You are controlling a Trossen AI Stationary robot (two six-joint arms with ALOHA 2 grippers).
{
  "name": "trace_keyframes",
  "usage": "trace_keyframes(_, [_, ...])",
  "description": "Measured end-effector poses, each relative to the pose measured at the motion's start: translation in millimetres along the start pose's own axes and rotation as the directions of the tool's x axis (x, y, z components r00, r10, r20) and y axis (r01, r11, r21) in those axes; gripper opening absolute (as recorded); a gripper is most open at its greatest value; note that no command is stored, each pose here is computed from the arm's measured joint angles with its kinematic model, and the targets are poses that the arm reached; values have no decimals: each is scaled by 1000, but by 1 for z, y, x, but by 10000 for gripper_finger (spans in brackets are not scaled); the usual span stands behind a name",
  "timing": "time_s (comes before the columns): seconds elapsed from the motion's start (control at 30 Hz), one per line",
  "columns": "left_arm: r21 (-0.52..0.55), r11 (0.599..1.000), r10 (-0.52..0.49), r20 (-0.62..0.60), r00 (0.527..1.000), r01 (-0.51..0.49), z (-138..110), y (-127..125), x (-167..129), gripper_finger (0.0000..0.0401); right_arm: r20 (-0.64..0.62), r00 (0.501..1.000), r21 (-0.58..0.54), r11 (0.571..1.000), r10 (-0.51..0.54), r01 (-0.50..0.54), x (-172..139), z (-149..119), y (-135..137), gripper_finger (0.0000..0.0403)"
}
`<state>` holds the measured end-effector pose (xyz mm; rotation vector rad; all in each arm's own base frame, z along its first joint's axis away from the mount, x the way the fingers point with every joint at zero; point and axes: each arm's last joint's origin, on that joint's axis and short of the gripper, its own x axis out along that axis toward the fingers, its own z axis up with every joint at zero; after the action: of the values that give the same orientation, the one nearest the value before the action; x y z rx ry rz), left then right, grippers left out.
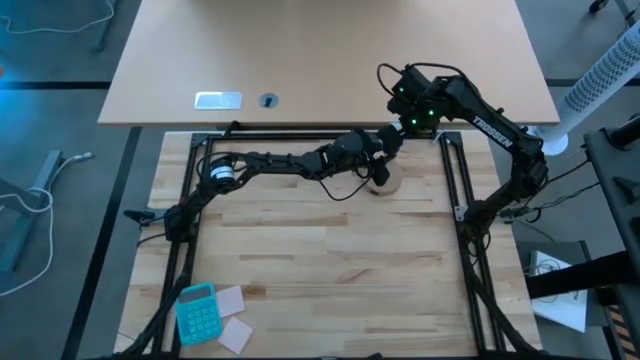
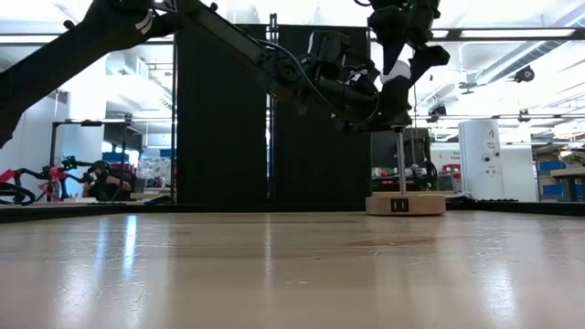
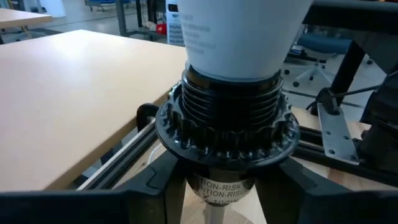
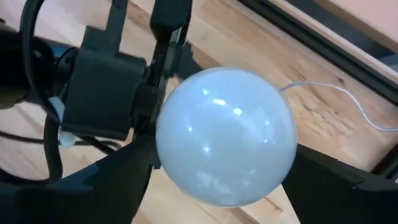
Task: Screw lightbulb
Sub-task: Remove the lightbulb from the lamp
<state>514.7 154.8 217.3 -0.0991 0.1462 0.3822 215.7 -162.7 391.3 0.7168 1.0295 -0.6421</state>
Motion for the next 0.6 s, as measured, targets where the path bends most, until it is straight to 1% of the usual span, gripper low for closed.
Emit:
trace_keyframes(0.17, [2, 1000, -10, 0, 1000, 10, 0, -5, 0, 145, -10, 1000, 13, 1000, 25, -25, 0, 0, 1, 305])
trace_keyframes(0.37, [32, 999, -29, -12, 999, 30, -2, -15, -2, 145, -2, 999, 10, 999, 37, -37, 0, 0, 1, 300])
trace_keyframes(0.47, [31, 999, -40, -38, 998, 41, 0, -22, -2, 145, -14, 999, -17, 999, 36, -37, 0, -1, 1, 304])
trace_keyframes(0.6, [31, 998, -46, -62, 997, 48, 5, -27, -3, 145, -58, 998, -64, 997, 28, -32, 0, -5, 0, 305])
